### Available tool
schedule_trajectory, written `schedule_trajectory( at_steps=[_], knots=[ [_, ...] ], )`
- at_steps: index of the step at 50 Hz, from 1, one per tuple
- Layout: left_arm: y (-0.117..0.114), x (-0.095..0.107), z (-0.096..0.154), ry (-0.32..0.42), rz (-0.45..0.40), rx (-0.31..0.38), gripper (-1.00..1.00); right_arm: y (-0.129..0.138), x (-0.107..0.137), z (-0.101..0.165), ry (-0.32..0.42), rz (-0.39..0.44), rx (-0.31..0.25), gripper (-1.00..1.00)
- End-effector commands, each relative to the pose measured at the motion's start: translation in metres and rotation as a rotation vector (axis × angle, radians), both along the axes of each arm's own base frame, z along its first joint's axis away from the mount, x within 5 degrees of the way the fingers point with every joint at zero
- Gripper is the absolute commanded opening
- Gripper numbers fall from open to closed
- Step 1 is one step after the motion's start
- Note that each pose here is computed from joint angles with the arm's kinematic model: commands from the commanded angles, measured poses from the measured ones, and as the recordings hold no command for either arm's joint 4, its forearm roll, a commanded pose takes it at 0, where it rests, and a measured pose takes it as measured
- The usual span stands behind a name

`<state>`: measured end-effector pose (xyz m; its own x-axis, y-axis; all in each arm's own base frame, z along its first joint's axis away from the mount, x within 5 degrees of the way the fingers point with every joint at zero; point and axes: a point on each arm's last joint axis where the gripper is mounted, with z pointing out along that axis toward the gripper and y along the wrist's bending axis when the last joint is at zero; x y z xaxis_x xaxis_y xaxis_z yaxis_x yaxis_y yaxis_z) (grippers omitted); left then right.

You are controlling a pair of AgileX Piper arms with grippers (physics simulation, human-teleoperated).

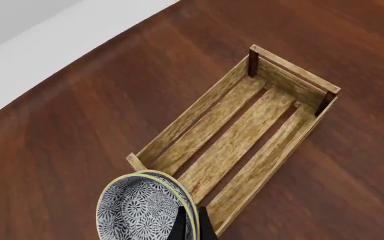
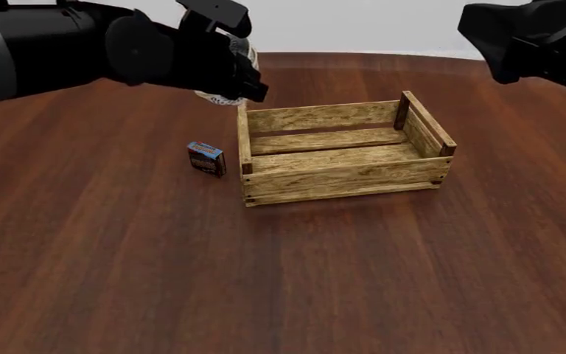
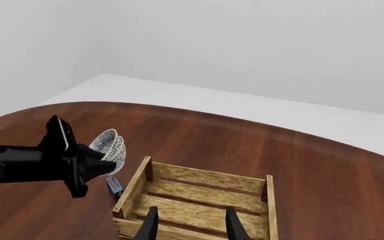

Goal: Stack the right bowl on the left bowl and place them in the tray.

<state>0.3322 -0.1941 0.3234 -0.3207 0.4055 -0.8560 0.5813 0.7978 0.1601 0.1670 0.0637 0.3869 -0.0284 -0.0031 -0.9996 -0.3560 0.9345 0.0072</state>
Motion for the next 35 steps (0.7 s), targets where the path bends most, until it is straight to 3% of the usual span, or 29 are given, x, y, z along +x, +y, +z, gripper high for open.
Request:
schedule_trajectory(
  at_steps=[1, 18, 35],
  knots=[
    [0.009, -0.005, 0.007, -0.013, 0.013, 0.013, -1.0, 0.001, 0.0, 0.0, 0.001, 0.005, -0.002, 1.0],
    [-0.04, 0.015, -0.001, 0.074, -0.078, 0.09, -1.0, -0.003, -0.007, 0.004, -0.007, -0.003, 0.006, 1.0],
    [-0.055, 0.059, -0.011, 0.111, -0.089, 0.172, -1.0, -0.005, -0.01, 0.007, -0.01, -0.005, 0.01, 1.0]
  ],
)
